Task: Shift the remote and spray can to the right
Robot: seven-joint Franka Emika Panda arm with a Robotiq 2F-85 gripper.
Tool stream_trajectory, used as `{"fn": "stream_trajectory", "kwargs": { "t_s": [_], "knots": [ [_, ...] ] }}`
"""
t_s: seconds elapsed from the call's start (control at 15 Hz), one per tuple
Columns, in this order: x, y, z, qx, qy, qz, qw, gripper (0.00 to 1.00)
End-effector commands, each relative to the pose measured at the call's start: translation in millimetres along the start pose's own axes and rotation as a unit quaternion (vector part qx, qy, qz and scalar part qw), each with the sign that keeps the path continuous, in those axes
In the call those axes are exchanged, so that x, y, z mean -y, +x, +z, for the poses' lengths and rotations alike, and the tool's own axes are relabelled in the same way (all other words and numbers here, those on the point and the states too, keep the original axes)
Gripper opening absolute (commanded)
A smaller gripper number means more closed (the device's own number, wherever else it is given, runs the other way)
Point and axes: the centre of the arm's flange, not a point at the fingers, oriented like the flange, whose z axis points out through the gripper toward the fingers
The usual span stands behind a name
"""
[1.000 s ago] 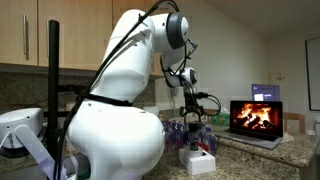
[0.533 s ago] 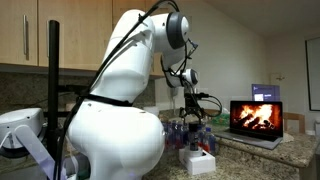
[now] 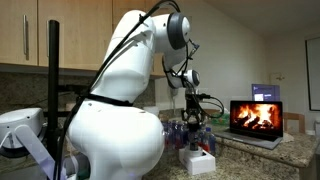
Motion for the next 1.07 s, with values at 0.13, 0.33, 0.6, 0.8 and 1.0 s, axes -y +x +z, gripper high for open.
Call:
{"fn": "stream_trajectory", "kwargs": {
  "t_s": [0.13,0.33,0.6,0.8,1.0],
  "knots": [
    [-13,5,-2,-0.007,0.009,0.001,0.9999,0.30],
    [-27,-16,-9,-0.027,0.009,0.036,0.9989,0.29],
    [-61,-54,-9,-0.059,0.036,0.114,0.9911,0.29],
    [-97,-86,-7,-0.070,0.063,0.186,0.9781,0.29],
    [-131,-113,3,-0.069,0.084,0.251,0.9617,0.29]
  ]
}}
